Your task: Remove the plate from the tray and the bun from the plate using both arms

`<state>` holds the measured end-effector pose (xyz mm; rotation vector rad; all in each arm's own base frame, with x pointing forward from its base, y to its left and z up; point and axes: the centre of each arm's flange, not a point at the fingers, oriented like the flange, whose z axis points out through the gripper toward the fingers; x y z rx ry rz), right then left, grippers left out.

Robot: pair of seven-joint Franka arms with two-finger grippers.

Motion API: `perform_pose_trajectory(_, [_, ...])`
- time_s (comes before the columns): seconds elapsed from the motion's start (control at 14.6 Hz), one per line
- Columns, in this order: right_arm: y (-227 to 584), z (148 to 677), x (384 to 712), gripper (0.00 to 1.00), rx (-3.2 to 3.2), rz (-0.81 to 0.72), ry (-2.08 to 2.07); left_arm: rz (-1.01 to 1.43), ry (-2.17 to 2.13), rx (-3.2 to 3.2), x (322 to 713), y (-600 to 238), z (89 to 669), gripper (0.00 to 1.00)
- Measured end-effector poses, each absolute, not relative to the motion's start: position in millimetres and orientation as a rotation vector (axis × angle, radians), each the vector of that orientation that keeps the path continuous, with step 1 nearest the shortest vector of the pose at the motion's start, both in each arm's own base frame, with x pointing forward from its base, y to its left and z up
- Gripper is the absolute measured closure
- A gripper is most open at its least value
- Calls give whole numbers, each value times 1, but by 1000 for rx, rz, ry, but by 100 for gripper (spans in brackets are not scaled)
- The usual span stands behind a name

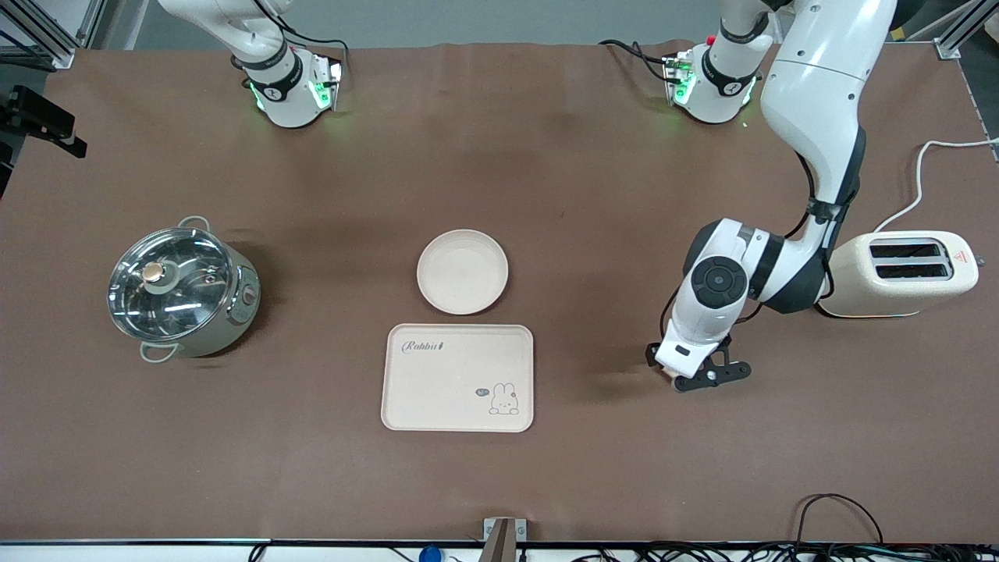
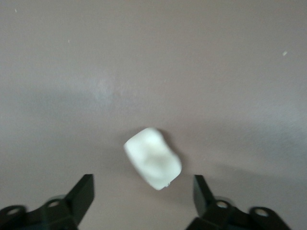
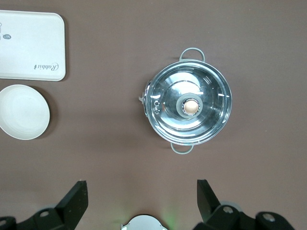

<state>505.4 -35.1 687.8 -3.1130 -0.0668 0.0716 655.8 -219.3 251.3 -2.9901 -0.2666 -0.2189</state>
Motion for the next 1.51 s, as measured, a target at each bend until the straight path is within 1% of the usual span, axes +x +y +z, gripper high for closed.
perform_pose_trajectory(0.21, [-35,688,506,0,-3113,69,-67,-273,-276,-2999,665,-221,271,0])
perform_pose_trajectory(0.34, [-35,688,506,0,-3113,70,-67,-319,-286,-3002,669,-220,294,0])
perform_pose_trajectory(0.62, [-35,686,506,0,-3111,75,-68,-345,-221,-2966,682,-199,367,0])
perform_pose_trajectory(0.89, [-32,673,511,0,-3090,72,-73,-365,7,-2937,698,-153,448,0])
perform_pose_trajectory(1.03, [-29,665,514,0,-3087,71,-79,-383,24,-2968,698,-126,481,0])
perform_pose_trajectory(1.23, [-29,665,514,0,-3088,60,-81,-341,31,-3007,676,-99,539,0])
perform_pose_trajectory(1.51, [-47,669,515,0,-3101,20,-28,-281,82,-3075,625,-71,622,0])
